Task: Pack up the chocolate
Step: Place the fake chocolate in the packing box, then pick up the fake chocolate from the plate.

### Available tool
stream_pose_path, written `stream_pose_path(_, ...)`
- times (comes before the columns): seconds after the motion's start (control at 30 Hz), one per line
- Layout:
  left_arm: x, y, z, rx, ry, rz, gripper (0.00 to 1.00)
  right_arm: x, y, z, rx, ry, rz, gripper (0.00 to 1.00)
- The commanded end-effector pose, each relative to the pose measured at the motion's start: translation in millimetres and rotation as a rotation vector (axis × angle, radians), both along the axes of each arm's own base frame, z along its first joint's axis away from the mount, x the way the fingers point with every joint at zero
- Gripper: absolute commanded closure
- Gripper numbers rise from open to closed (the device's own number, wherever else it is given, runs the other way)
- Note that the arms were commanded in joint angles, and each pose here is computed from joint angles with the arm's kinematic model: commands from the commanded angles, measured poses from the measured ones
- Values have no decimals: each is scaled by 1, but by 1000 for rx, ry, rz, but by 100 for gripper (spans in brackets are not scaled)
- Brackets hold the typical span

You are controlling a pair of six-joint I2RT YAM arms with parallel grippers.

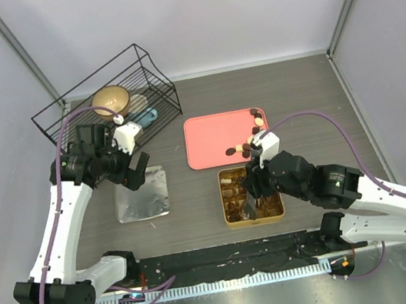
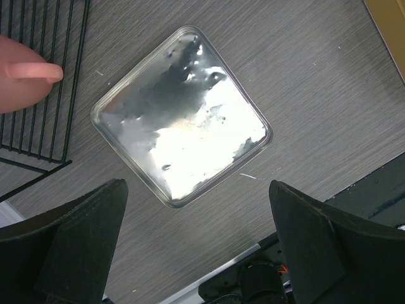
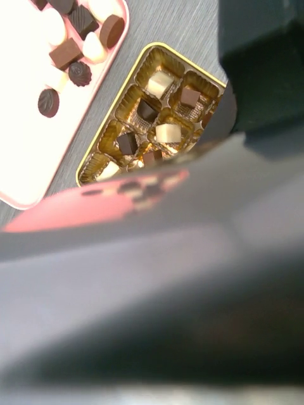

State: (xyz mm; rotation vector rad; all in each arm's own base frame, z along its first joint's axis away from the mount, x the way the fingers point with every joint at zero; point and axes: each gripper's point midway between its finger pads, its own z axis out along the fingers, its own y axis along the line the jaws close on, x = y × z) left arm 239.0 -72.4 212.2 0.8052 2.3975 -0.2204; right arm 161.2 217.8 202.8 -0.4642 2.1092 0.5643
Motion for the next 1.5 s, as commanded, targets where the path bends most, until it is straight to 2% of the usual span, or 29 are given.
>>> stream_pose_path(0.0,5,-3,16,-27,-48,0,0,17,1,33,53,-104,-58,52)
stream_pose_path(0.27,5,-1,20,-25,-62,6,0,71,-21,90,-28,-355,-268,60)
stream_pose_path(0.4,7,-2,20,-29,-60,12,0,127,-35,105,10,-410,-368,59)
stream_pose_path(0.63,7,1,19,-13,-61,17,0,213,-57,98,30,-461,-480,58)
stream_pose_path(0.67,7,1,19,-12,-61,19,0,225,-54,83,12,-437,-473,57)
stream_pose_path(0.83,7,3,19,0,-65,19,0,267,-54,67,35,-428,-492,55)
stream_pose_path(1.0,6,6,19,18,-73,18,0,284,-37,50,62,-391,-432,55)
stream_pose_path(1.17,5,8,15,27,-66,16,0,279,-24,38,108,-349,-382,55)
stream_pose_path(1.47,5,8,13,27,-61,16,0,273,-19,-2,65,-277,-360,55)
